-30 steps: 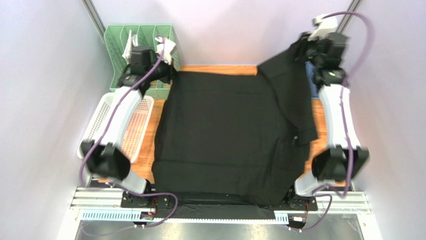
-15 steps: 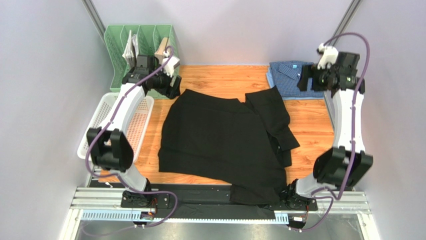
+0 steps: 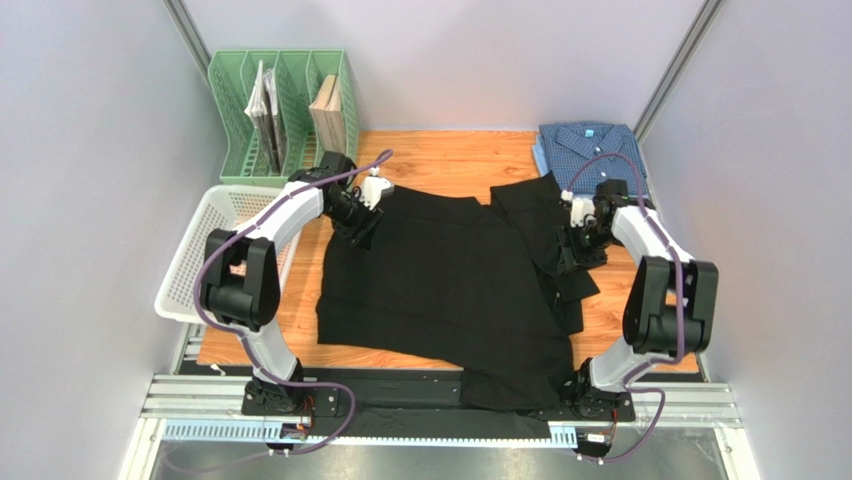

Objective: Fold and stack the long sleeve shirts
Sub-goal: Flatten the shirt out

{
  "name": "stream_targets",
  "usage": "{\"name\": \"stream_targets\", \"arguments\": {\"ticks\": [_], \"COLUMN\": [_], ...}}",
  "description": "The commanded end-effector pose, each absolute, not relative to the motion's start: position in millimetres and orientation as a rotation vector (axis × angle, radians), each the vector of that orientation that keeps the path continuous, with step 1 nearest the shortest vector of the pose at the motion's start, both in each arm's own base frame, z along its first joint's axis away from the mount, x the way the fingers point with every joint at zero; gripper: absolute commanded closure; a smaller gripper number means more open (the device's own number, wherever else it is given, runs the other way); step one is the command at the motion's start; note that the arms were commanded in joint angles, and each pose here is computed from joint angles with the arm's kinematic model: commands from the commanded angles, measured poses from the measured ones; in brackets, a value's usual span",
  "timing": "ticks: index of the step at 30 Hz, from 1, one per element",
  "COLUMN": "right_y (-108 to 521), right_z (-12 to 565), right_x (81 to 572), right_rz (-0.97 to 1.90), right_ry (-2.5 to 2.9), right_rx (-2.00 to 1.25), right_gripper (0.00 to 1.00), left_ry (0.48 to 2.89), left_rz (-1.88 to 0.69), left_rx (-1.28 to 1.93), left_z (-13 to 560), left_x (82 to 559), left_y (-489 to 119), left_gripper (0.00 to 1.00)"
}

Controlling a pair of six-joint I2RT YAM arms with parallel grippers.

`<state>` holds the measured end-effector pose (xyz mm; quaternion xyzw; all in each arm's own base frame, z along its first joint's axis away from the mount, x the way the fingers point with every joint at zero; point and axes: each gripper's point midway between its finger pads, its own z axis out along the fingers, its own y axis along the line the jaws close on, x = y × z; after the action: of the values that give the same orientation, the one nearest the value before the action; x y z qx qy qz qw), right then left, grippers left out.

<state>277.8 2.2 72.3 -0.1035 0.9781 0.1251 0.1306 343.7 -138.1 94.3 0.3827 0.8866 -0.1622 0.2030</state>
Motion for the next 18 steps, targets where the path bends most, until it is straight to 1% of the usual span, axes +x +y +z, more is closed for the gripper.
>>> {"name": "stream_targets", "arguments": {"ticks": [1,6,7,8,9,11,12,14,17,18], "right_y": [-9.5,-25.0,-32.6,-41.2,-47.4,-58.8,-64.1,-66.6,-50.6,-42.1], "right_z": [41.6,5.9,-7.6,-12.7,-9.4,-7.8,3.2,9.9,45.3,54.0], "right_x": [319.0,342.9,343.7,347.9,360.9,375.5,392.4,403.5,415.5,409.0], "right_rz": [0.182,0.015,-0.052,-0.119,-0.158,-0.242,-0.280,-0.295,-0.170,-0.106], "right_ry": [2.821,2.868,2.906,2.919,2.901,2.893,2.855,2.849,2.800,2.811], "right_rx": [-0.296,-0.306,-0.309,-0.303,-0.299,-0.292,-0.306,-0.319,-0.345,-0.361], "right_gripper": [0.53,0.63,0.67,0.69,0.73,0.74,0.74,0.74,0.73,0.71], "left_ry": [2.543,2.588,2.604,2.612,2.621,2.639,2.648,2.662,2.694,2.704], "left_rz": [-0.381,-0.323,-0.307,-0.295,-0.285,-0.253,-0.249,-0.253,-0.278,-0.272], "left_rx": [1.100,1.121,1.118,1.118,1.115,1.116,1.117,1.121,1.141,1.141], "left_z": [80.4,68.0,65.2,64.4,64.1,61.6,61.5,60.8,58.0,56.4], "left_x": [343.9,339.1,338.3,337.9,337.1,336.3,334.3,330.4,318.0,316.1], "left_y": [-126.8,-115.3,-111.4,-109.7,-107.0,-101.7,-100.3,-99.4,-98.8,-96.7], "left_gripper": [0.43,0.44,0.45,0.45,0.46,0.48,0.49,0.50,0.52,0.53]}}
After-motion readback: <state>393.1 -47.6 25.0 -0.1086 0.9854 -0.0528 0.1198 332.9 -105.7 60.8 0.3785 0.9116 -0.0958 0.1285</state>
